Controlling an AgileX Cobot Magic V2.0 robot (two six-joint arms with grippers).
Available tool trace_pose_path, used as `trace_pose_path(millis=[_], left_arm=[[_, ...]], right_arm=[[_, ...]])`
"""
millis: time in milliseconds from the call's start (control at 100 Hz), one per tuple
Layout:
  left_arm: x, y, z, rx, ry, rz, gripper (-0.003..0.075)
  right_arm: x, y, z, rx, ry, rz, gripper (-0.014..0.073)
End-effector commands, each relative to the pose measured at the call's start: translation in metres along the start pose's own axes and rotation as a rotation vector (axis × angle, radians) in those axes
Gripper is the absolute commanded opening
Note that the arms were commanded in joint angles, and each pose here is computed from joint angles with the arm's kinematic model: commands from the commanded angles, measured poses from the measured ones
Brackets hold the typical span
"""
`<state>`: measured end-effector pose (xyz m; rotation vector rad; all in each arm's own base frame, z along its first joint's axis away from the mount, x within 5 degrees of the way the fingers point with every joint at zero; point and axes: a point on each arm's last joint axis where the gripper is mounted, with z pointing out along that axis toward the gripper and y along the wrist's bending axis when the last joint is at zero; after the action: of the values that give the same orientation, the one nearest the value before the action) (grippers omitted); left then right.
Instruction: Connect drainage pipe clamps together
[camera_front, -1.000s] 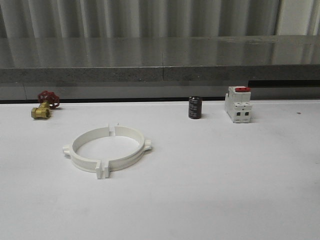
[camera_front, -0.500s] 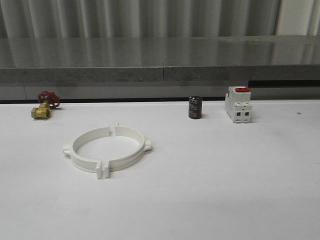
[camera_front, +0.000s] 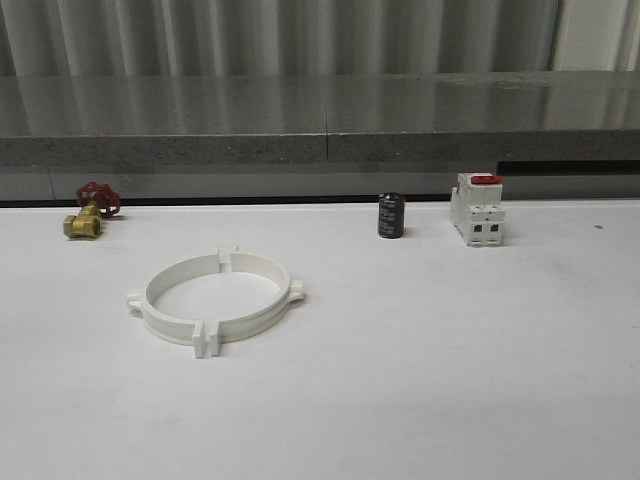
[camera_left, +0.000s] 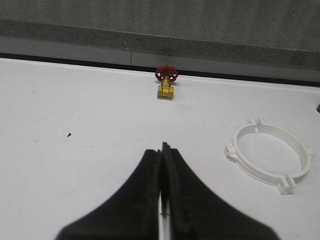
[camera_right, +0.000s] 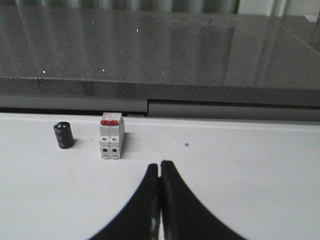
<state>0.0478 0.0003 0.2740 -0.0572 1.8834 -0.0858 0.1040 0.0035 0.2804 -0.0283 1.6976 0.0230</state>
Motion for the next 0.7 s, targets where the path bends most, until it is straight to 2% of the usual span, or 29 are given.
trace_pose_path(millis=[0, 290, 430, 690], left_arm=[[-0.015, -0.002, -0.003, 0.018, -0.096, -0.010, -0.0021], [-0.015, -0.002, -0.003, 0.018, -0.096, -0.010, -0.0021], [-0.015, -0.002, -0.003, 0.018, -0.096, -0.010, -0.0021], [-0.015, -0.002, -0.003, 0.018, -0.096, -0.010, -0.0021]], right_arm=[[-0.003, 0.001, -0.006, -0.017, -0.182, 0.019, -0.0066], [0.059, 0.001, -0.016, -0.027, -0.269, 0.101, -0.0066], [0.065, 0.000, -0.019, -0.007, -0.233, 0.036, -0.0066], [0.071, -0.003, -0.031, 0.035, -0.223, 0.032, -0.0066]])
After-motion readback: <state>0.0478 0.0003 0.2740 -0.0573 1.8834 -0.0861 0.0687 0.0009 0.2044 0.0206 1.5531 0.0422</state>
